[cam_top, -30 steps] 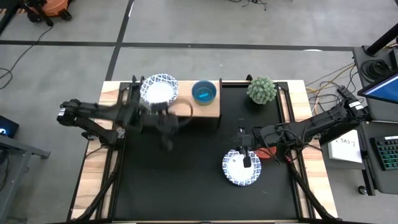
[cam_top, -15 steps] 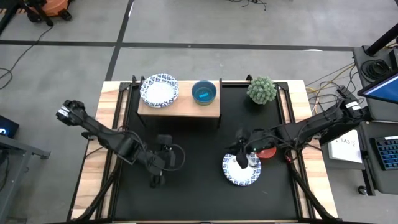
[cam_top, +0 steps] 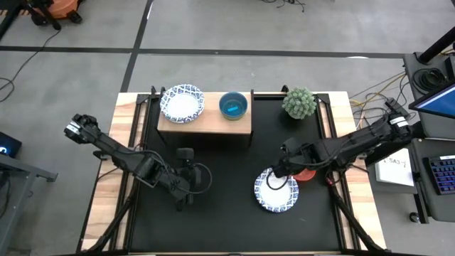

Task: Place and stack bowls onto a shelf
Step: Stack the orange bowl on top of the blue bowl on the shelf

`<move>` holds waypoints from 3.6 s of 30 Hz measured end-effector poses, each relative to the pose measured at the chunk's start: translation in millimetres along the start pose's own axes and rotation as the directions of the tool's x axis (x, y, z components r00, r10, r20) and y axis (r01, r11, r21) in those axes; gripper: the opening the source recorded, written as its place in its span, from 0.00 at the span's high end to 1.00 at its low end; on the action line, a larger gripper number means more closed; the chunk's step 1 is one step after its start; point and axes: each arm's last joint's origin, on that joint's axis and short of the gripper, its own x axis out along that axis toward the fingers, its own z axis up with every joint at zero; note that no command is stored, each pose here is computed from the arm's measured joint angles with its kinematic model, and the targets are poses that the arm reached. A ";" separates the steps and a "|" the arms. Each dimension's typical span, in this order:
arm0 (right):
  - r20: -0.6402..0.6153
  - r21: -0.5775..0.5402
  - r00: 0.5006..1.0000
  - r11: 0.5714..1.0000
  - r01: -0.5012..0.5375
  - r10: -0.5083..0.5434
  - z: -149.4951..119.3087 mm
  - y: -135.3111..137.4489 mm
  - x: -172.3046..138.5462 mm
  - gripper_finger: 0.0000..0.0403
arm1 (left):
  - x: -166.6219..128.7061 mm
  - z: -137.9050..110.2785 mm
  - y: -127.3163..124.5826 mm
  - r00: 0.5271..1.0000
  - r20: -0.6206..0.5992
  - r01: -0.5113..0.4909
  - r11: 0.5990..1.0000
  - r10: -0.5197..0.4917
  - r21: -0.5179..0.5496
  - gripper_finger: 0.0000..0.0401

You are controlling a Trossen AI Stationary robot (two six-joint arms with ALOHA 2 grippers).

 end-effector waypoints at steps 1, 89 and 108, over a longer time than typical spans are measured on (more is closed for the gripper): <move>-0.003 0.001 1.000 1.000 0.007 -0.007 -0.3 1.5 1.9 0.84 | 0.0 -0.4 0.5 1.000 -0.001 -0.013 1.000 0.013 0.003 0.91; -0.154 0.071 0.894 0.898 0.435 -0.421 -8.3 13.0 25.0 0.50 | 4.5 -11.7 4.2 0.987 -0.030 -0.156 0.987 0.157 0.026 0.91; -0.156 0.096 0.883 0.883 0.460 -0.443 -25.2 -3.4 68.7 0.74 | 4.6 -11.0 5.8 0.979 -0.013 -0.203 0.979 0.204 0.021 0.91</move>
